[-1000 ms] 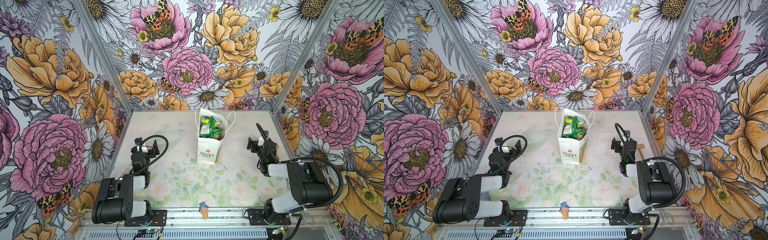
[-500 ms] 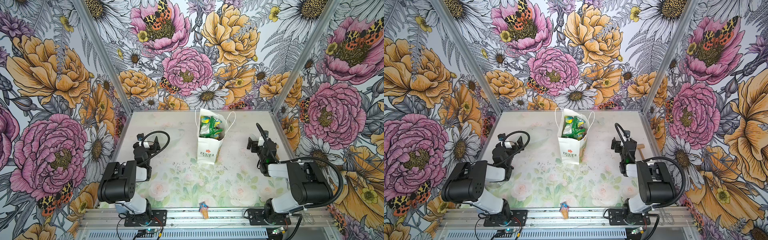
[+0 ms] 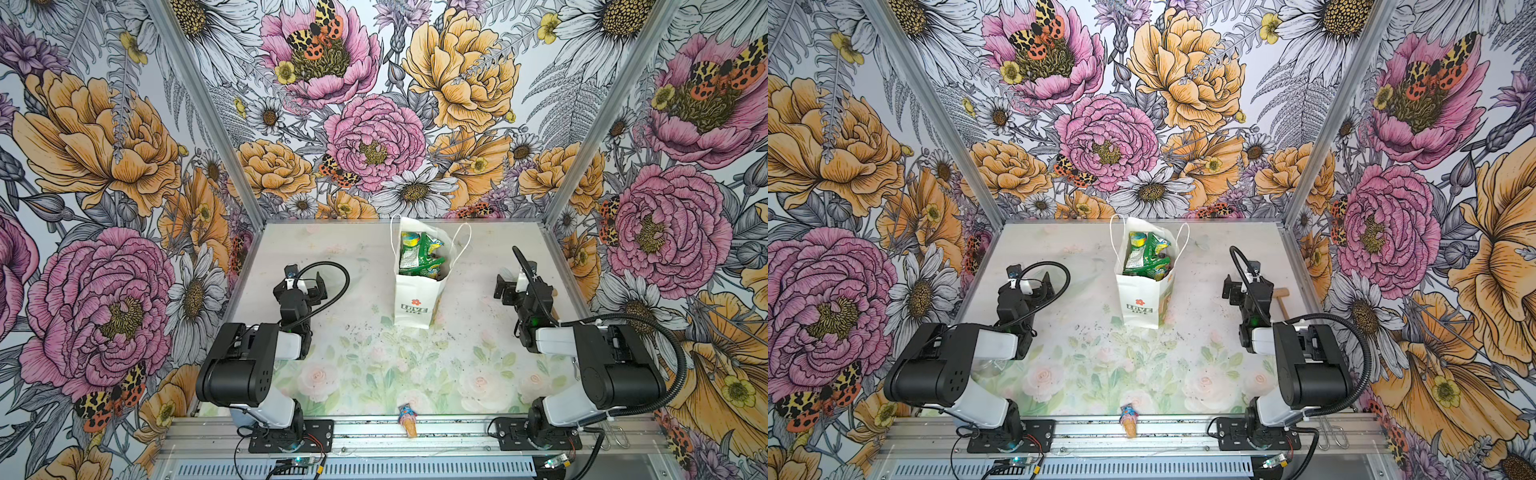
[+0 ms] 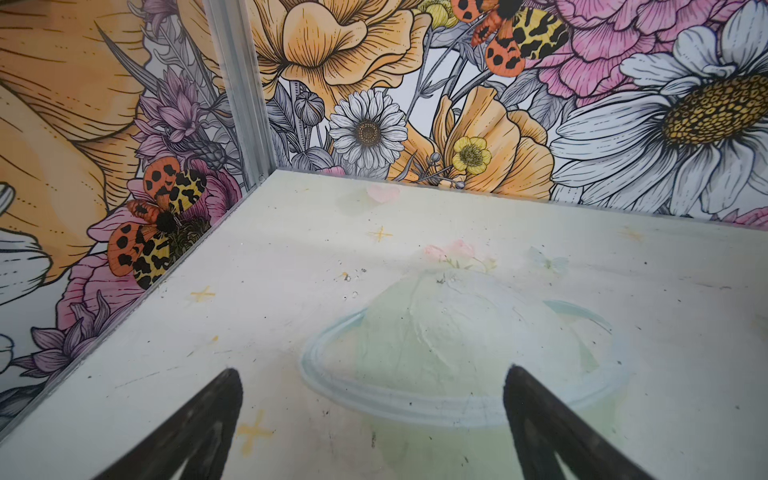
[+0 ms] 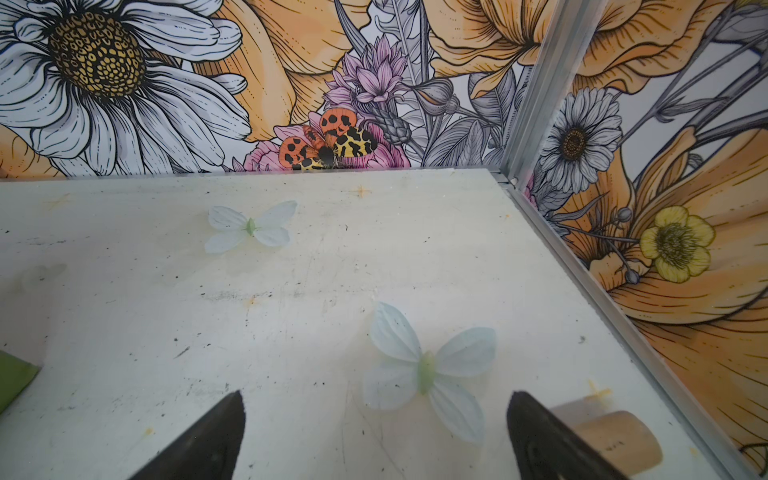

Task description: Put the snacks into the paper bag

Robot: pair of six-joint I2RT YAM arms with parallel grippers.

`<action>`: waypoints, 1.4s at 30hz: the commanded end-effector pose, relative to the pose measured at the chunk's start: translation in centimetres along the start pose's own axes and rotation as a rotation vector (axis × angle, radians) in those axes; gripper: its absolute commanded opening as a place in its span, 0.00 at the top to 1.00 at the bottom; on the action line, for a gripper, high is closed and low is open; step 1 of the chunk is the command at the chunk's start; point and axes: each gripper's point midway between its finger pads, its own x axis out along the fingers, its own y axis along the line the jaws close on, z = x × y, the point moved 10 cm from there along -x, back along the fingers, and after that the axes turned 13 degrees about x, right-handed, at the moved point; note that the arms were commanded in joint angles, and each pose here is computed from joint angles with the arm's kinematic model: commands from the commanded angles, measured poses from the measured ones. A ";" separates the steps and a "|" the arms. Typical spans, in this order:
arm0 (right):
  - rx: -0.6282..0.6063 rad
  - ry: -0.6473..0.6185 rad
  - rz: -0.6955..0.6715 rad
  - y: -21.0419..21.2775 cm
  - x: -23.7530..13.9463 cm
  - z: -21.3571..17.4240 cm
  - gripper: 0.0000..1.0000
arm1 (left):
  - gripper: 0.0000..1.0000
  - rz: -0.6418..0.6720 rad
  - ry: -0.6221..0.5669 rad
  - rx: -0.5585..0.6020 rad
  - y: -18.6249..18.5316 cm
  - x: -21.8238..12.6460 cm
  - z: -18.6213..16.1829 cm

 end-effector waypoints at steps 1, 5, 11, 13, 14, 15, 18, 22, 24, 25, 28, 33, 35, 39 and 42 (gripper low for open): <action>-0.003 -0.024 0.012 0.1 0.1 0.2 0.00 | 0.01 0.069 -0.013 0.012 0.5 -0.1 0.4; -0.003 -0.023 0.011 0.1 0.1 0.2 0.00 | 0.01 0.065 -0.011 0.009 0.6 0.0 0.3; -0.002 -0.024 0.011 0.1 0.0 0.2 0.00 | 0.01 0.045 -0.005 -0.001 0.8 0.1 0.3; -0.003 -0.024 0.012 0.1 0.0 0.2 0.00 | 0.01 0.024 -0.004 0.002 0.8 0.2 0.3; -0.002 -0.023 0.011 0.1 0.1 0.2 0.00 | 0.03 0.021 -0.006 0.003 0.8 0.2 0.4; -0.004 -0.023 0.012 0.2 0.1 0.2 0.00 | 0.05 0.021 -0.006 0.003 0.8 0.3 0.3; -0.003 -0.024 0.011 0.1 0.1 0.2 0.00 | 0.06 0.021 -0.006 0.004 0.8 0.3 0.4; -0.003 -0.024 0.011 0.1 0.0 0.2 0.00 | 0.01 0.021 -0.007 0.002 0.8 0.3 0.4; -0.004 -0.025 0.011 0.1 0.1 0.2 0.00 | 0.01 0.020 -0.006 0.003 0.8 0.2 0.3; -0.004 -0.023 0.012 0.1 0.1 0.2 0.00 | 0.01 0.019 -0.005 0.003 0.8 0.3 0.3; -0.003 -0.023 0.012 0.1 0.1 0.2 0.00 | 0.01 0.020 -0.005 0.003 0.8 0.2 0.3; -0.003 -0.024 0.013 0.2 0.1 0.2 0.00 | 0.01 0.019 -0.007 0.005 0.7 0.2 0.4; -0.004 -0.024 0.013 0.2 0.1 0.2 0.00 | 0.01 0.020 -0.005 0.006 0.7 0.2 0.3; -0.003 -0.023 0.012 0.1 0.1 0.2 0.00 | 0.01 0.018 -0.007 0.006 0.7 0.2 0.4; -0.003 -0.025 0.013 0.2 0.0 0.2 0.00 | 0.01 0.019 -0.006 0.005 0.7 0.2 0.4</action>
